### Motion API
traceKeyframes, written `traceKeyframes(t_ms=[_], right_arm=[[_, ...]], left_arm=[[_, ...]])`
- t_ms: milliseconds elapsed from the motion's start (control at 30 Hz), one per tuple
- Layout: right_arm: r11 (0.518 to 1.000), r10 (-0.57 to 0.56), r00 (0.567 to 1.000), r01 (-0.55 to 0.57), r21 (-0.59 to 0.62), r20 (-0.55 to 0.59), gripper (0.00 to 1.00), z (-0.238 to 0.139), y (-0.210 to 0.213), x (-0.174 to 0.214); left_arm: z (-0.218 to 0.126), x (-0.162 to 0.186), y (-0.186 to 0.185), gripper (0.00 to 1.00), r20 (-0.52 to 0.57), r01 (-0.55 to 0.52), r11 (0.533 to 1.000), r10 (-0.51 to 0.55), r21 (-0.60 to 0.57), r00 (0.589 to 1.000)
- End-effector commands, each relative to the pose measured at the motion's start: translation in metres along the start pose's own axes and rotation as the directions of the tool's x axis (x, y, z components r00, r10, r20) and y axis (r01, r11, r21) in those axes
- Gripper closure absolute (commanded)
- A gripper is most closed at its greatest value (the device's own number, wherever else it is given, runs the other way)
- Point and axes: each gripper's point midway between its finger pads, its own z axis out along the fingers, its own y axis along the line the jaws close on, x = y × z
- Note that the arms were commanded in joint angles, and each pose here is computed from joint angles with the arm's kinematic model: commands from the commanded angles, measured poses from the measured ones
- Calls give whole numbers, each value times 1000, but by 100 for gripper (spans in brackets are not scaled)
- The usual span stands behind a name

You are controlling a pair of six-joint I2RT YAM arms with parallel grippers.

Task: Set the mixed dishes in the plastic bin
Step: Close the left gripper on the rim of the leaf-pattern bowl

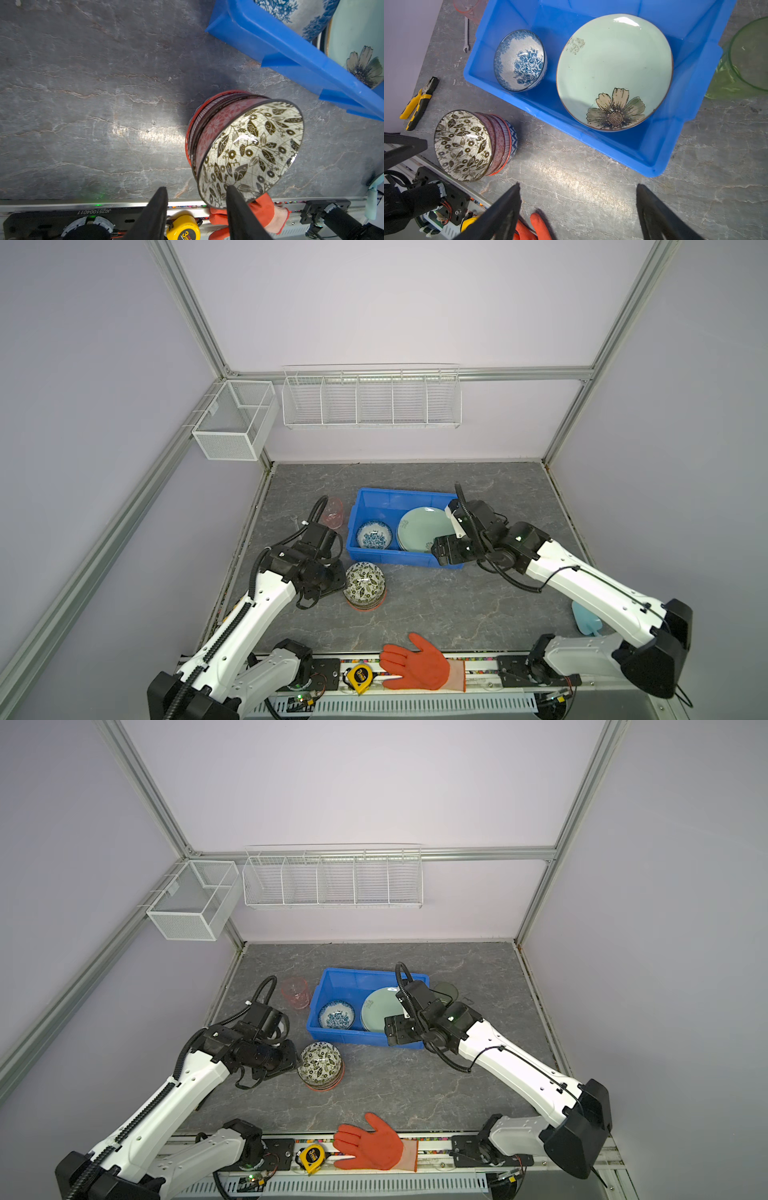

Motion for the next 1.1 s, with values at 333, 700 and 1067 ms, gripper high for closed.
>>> traceKeyframes(t_ms=[333,700,1067], right_arm=[[996,80,997,-79,-33,23,12,2,-8,1],[995,89,996,-89,-42,-3,11,9,-8,3],[994,101,995,-101,-40,-17,10,13,-11,5]], left_arm=[[15,-2,-2,61,-21,-39,998,38,-51,999],[26,0,-5,69,-44,-69,994,66,-79,997],[32,0,-5,76,-71,-79,992,72,-100,995]])
